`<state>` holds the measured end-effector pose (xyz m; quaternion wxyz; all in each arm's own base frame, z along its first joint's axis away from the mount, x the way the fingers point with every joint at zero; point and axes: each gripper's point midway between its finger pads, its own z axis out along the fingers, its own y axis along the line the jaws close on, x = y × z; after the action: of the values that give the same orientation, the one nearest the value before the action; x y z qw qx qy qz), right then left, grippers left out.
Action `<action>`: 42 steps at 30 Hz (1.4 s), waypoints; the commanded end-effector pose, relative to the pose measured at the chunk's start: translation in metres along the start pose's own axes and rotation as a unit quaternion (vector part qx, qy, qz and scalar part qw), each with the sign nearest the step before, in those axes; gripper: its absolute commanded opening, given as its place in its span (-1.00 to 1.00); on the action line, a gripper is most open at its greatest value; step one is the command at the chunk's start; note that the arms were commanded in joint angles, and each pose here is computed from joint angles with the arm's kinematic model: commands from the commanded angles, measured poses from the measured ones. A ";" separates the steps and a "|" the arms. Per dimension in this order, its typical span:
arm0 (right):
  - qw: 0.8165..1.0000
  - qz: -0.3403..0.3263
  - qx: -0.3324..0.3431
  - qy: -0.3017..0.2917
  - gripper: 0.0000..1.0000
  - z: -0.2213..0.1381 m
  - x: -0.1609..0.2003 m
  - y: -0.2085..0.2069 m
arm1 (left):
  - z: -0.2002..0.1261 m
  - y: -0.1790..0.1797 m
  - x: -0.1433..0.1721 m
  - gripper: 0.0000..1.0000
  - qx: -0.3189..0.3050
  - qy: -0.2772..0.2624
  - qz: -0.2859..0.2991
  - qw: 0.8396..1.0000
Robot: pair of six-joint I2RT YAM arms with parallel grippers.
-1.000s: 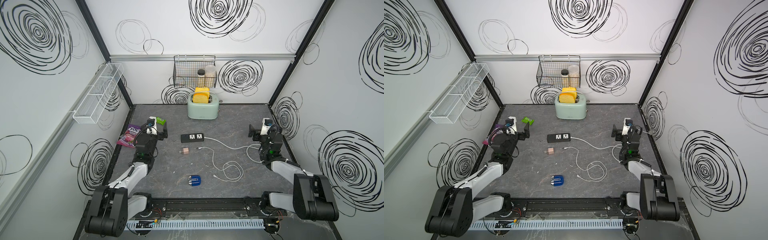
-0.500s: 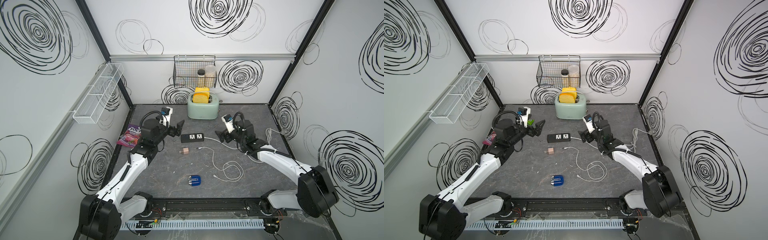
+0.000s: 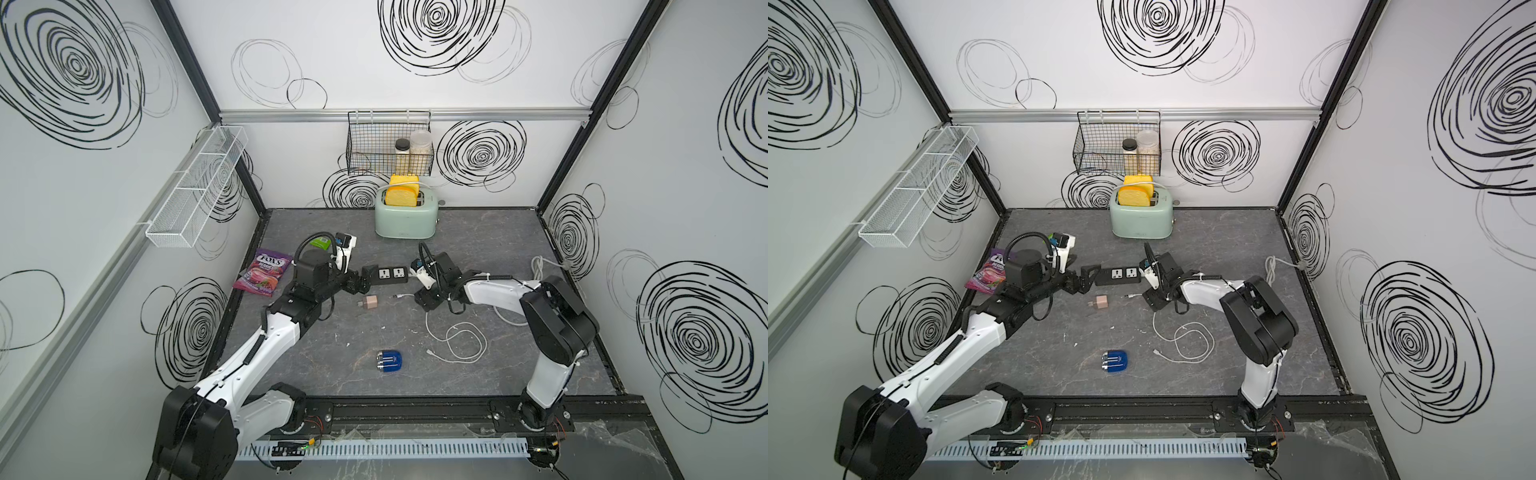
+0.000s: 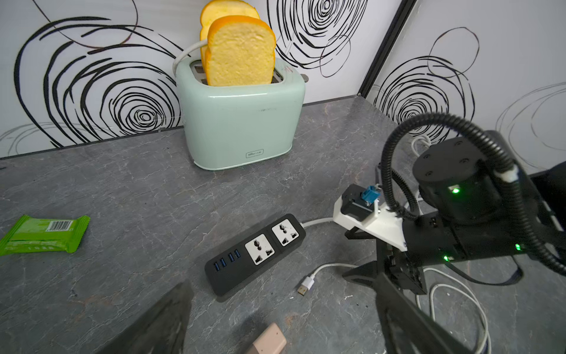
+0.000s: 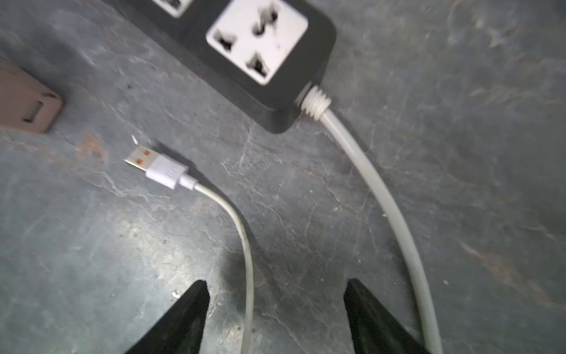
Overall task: Charge the electric shaver
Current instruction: Pick up the charging cable from the center of the board.
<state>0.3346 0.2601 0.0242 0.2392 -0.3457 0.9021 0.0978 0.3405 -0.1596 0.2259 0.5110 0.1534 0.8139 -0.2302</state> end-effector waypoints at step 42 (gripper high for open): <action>0.936 -0.119 0.026 -0.329 -1.00 -0.158 -0.069 0.012 | 0.046 -0.089 0.016 0.75 0.294 0.083 -0.093 0.948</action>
<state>0.3126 0.2489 0.1793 0.5166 -0.3872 0.7485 0.1514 0.3272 -0.2440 0.1896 0.3403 0.2127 0.7908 -0.4621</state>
